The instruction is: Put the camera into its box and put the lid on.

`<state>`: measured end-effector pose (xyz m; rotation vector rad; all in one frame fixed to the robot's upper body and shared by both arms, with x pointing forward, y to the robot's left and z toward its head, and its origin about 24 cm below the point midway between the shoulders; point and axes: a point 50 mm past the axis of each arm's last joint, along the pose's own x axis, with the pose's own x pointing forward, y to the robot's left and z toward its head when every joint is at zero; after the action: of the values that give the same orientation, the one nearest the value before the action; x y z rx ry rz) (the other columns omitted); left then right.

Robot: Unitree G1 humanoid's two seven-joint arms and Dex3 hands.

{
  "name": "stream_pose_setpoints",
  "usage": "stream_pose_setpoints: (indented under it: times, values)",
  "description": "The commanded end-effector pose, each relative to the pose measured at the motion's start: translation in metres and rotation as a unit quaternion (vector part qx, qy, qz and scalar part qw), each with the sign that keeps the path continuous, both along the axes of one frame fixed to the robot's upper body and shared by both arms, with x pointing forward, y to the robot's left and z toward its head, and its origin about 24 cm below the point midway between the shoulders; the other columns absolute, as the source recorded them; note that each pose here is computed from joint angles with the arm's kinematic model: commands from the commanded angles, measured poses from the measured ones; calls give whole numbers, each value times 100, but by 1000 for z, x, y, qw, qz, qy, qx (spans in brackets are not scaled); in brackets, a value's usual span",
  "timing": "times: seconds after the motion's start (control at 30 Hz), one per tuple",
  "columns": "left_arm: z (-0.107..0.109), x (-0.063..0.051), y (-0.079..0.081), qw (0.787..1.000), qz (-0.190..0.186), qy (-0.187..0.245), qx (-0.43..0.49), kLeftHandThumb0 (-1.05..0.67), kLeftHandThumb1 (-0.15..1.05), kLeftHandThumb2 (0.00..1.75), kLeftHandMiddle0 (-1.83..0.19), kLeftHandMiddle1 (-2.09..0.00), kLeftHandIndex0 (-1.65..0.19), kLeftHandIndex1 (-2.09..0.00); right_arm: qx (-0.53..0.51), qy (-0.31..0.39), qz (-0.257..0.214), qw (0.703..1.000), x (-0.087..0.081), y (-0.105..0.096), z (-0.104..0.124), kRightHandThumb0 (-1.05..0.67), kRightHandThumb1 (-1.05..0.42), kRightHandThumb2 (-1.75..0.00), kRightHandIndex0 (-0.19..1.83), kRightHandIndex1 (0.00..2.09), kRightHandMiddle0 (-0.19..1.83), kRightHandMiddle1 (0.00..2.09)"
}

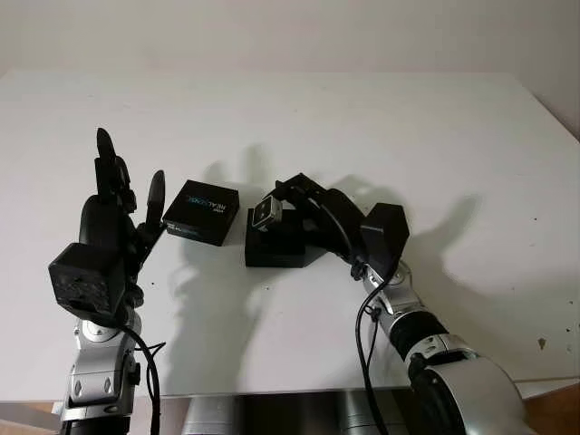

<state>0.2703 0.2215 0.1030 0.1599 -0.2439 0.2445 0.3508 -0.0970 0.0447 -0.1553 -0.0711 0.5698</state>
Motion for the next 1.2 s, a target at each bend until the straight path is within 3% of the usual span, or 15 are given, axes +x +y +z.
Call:
stream_pose_setpoints:
  times: [0.0, 1.17]
  values:
    - [4, 0, 2, 1000, 4, -8, 7, -65, 105, 47, 10, 0, 14, 0, -10, 20, 4, 1000, -5, 1, -11, -56, -102, -5, 16, 6, 26, 168]
    - [7, -2, 3, 1000, 1, -6, 2, -65, 105, 46, 12, -1, 16, 0, -22, 21, 7, 1000, -10, -13, -17, -58, -103, -5, 14, 5, 25, 169]
